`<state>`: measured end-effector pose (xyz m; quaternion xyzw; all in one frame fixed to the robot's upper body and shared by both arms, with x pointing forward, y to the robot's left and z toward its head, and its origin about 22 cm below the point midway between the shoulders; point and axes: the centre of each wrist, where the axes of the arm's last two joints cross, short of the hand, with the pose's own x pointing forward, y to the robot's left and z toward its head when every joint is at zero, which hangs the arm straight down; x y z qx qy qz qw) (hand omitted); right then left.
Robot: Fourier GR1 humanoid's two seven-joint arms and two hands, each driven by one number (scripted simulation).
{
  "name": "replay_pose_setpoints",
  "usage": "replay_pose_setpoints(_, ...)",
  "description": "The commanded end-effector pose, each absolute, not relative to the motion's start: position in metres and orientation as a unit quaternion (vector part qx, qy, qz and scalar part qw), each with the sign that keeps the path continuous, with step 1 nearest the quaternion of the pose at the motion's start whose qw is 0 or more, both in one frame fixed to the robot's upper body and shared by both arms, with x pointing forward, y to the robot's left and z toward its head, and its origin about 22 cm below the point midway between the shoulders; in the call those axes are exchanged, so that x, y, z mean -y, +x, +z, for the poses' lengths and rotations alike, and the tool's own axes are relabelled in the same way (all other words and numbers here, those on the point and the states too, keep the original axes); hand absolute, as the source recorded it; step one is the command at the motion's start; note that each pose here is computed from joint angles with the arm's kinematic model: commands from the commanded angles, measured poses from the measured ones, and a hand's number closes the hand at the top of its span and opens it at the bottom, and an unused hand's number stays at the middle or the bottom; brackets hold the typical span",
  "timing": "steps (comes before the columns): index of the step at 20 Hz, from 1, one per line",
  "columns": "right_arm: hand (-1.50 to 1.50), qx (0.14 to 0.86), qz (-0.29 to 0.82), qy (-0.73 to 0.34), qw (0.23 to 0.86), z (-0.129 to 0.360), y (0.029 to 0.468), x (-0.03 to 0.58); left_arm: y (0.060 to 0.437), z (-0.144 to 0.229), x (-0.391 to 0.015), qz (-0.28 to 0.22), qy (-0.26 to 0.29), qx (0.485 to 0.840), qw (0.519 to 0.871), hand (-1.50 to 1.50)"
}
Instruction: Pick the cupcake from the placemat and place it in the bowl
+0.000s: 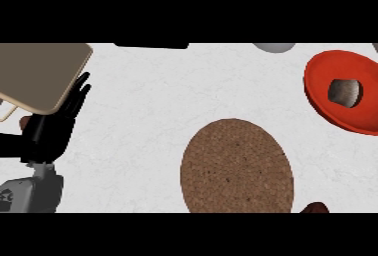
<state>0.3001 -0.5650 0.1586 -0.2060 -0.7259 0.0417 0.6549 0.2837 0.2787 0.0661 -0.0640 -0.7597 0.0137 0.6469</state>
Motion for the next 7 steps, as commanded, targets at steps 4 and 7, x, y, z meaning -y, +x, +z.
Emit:
replay_pose_setpoints(4,-1.5,0.716,0.044,-0.19,0.671,0.15,0.261,0.591,0.285,0.072,-0.277,0.019,-0.062,0.765,0.641,0.0)
replay_pose_setpoints(7,-1.5,0.714,0.061,-0.192,0.67,0.159,0.245,0.603,0.281,0.069,-0.273,0.02,-0.065,0.761,0.646,0.0)
